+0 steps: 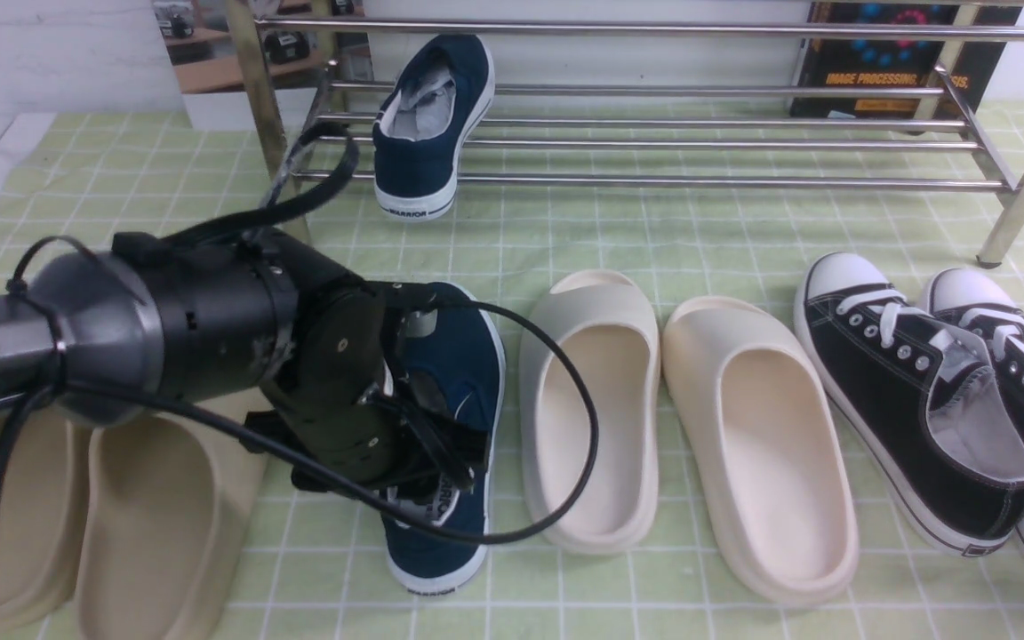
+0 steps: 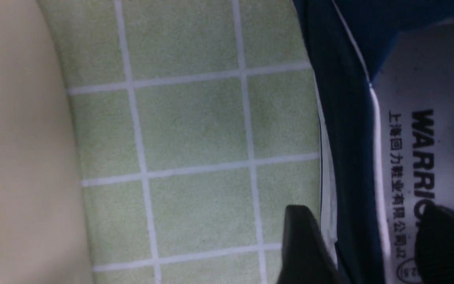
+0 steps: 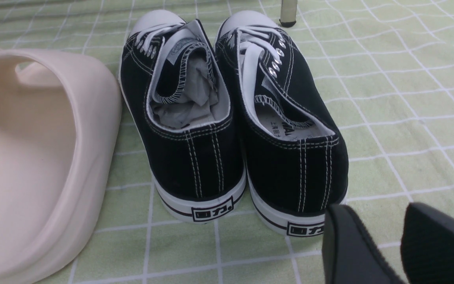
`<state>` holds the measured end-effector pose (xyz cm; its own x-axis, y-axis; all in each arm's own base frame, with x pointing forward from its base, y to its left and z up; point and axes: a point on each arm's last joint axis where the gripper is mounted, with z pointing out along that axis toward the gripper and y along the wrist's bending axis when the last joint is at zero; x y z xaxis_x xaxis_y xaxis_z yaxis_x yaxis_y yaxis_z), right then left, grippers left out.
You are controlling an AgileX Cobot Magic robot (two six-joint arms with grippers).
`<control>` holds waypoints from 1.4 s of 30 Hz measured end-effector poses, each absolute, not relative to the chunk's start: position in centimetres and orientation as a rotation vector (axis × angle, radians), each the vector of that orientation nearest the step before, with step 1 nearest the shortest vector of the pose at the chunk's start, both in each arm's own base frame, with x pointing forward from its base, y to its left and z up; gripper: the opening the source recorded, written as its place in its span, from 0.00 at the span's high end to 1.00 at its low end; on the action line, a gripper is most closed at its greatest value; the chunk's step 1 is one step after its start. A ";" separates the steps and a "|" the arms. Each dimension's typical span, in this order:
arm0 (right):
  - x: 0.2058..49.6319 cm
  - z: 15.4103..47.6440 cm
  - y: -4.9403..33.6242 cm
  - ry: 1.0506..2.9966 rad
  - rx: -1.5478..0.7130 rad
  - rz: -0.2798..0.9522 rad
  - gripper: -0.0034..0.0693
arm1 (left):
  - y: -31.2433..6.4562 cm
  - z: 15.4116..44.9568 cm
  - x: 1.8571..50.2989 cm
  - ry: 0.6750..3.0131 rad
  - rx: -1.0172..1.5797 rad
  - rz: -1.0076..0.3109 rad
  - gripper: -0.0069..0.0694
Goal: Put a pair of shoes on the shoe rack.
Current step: Use the left arm to grab the shoe closest to it, then use the left arm to put a shoe into the shoe rack
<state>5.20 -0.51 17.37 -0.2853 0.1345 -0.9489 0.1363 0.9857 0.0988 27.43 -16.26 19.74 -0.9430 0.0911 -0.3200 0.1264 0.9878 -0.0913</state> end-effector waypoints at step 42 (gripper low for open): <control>5.2 17.4 -0.5 1.865 0.196 -0.002 0.62 | -19.4 31.6 36.4 2.579 0.052 -0.443 0.89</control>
